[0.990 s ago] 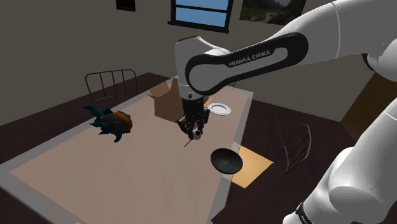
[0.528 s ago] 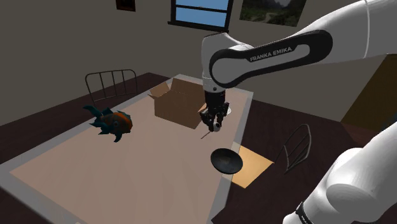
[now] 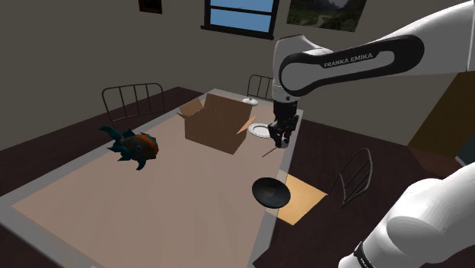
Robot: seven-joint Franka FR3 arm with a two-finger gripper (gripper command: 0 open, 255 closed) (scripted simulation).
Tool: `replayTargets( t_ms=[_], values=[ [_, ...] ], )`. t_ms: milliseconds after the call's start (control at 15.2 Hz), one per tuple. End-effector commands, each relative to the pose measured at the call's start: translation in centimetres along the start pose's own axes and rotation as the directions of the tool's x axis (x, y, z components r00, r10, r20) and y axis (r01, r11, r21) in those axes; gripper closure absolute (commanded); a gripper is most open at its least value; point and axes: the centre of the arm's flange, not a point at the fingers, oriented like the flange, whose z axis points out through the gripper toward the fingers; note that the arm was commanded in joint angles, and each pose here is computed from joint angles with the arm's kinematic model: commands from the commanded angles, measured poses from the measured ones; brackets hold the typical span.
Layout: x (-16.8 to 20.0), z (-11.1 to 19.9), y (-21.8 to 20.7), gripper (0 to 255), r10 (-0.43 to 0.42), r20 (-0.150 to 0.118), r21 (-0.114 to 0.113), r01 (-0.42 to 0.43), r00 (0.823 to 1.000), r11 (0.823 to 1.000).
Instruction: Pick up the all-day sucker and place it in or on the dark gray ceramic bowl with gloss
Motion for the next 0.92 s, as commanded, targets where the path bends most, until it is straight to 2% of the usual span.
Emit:
replayTargets(
  t_ms=[0, 858],
  values=[
    [-0.1, 0.7, 1.1, 255, -0.001, 0.0, 0.0, 0.001, 1.0, 1.0],
    [0.8, 7.4, 0.4, 255, -0.001, 0.0, 0.0, 0.001, 1.0, 1.0]
  ],
)
